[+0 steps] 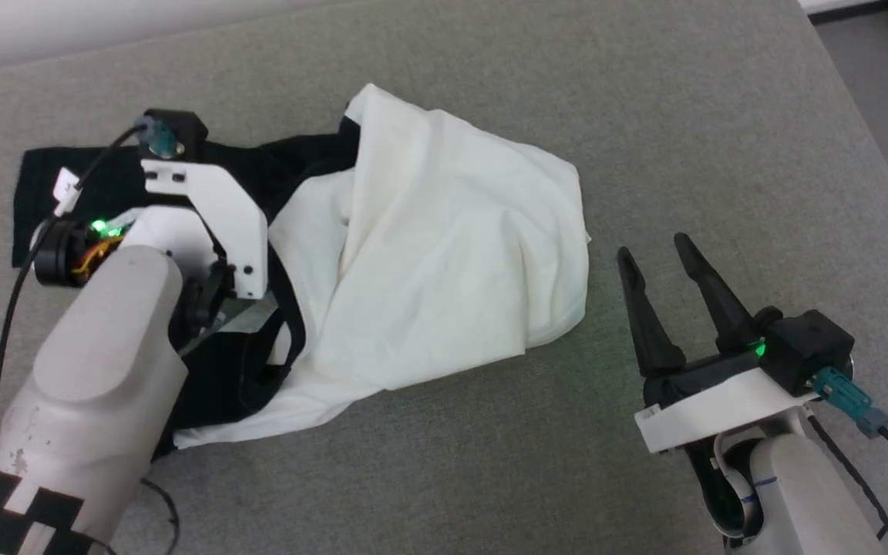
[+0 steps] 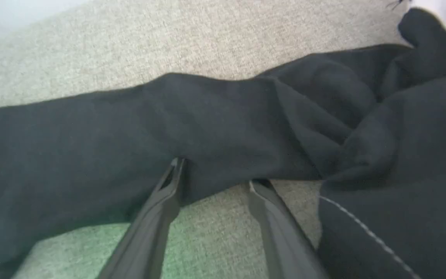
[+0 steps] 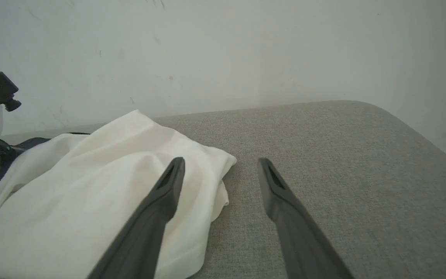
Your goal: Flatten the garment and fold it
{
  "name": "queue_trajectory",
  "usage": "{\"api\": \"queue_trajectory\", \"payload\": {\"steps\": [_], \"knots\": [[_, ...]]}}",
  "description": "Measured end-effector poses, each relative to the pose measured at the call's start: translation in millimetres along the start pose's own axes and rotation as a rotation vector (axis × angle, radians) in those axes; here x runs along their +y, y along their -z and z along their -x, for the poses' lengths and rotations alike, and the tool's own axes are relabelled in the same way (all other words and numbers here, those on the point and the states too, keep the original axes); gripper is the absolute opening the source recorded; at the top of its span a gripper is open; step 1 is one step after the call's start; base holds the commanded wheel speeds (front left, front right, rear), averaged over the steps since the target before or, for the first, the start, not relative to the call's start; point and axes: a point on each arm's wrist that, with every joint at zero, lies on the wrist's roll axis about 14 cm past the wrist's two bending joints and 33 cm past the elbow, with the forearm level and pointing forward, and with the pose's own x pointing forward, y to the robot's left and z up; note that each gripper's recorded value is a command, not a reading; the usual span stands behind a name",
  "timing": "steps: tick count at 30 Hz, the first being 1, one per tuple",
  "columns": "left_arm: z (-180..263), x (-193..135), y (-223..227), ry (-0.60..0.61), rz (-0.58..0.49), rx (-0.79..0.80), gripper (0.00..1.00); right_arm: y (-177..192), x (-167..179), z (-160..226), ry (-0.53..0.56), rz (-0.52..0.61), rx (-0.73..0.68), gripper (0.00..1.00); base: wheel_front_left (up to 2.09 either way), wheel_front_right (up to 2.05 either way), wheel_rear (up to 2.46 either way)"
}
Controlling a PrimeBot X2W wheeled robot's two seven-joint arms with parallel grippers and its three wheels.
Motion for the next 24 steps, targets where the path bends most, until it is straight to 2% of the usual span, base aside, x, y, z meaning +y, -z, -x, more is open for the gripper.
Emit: {"api": "queue_trajectory", "payload": {"steps": [1, 6, 10, 13, 18, 21, 24], "knots": [[-2.9, -0.1, -1.9, 0.000, -0.012, -0.006, 0.01, 1.5, -1.6, -0.9, 0.004, 0.002, 0.003, 1.00, 0.00, 0.00, 0.00], [-12.8, -4.5, -20.5, -0.002, -0.008, -0.136, 0.00, 8.4, -8.1, -3.9, 0.021, 0.003, 0.019, 1.00, 0.00, 0.00, 0.00], [-1.6, -8.6, -52.4, -0.013, 0.043, -0.352, 0.00, 9.4, -9.6, -3.0, 0.026, 0.004, 0.023, 1.00, 0.00, 0.00, 0.00], [20.8, -23.7, -85.6, 0.025, 0.076, -0.527, 0.00, 5.9, -9.5, -2.0, 0.025, 0.007, 0.014, 1.00, 0.00, 0.00, 0.00], [77.6, -98.2, -124.0, 0.238, 0.037, -0.735, 0.00, -7.6, -4.7, -0.5, 0.009, 0.019, -0.024, 1.00, 0.00, 0.00, 0.00], [116.3, -155.5, -129.8, 0.407, -0.022, -0.793, 0.00, -18.5, -2.4, 1.5, 0.002, 0.024, -0.054, 1.00, 0.00, 0.00, 0.00], [149.6, -208.3, -117.2, 0.564, -0.103, -0.793, 0.00, -30.3, -1.4, 4.0, 0.000, 0.029, -0.079, 1.00, 0.00, 0.00, 0.00]]}}
